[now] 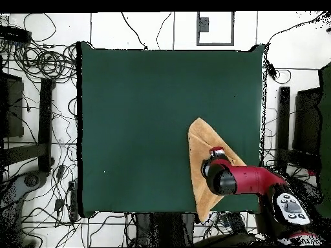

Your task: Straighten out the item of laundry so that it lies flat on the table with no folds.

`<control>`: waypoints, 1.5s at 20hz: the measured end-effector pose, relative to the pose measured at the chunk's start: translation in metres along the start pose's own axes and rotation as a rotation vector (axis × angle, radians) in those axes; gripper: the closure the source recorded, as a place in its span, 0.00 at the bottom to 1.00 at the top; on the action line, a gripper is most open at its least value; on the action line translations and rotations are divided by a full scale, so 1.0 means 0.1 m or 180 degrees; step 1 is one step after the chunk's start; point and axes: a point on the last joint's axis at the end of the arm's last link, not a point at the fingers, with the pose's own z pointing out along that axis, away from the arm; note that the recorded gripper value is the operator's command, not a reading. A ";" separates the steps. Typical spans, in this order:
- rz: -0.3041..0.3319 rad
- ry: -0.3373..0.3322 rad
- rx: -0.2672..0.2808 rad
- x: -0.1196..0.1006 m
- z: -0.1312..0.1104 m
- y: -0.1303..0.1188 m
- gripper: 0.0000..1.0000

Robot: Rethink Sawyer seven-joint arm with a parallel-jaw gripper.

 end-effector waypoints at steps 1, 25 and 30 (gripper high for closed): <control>-0.0035 -0.0009 0.0002 -0.03 0.00 -0.03 1.00; -0.0282 -0.0071 0.0461 -0.53 -0.14 -0.89 1.00; -0.0287 -0.0051 0.0629 -0.60 -0.21 -1.15 1.00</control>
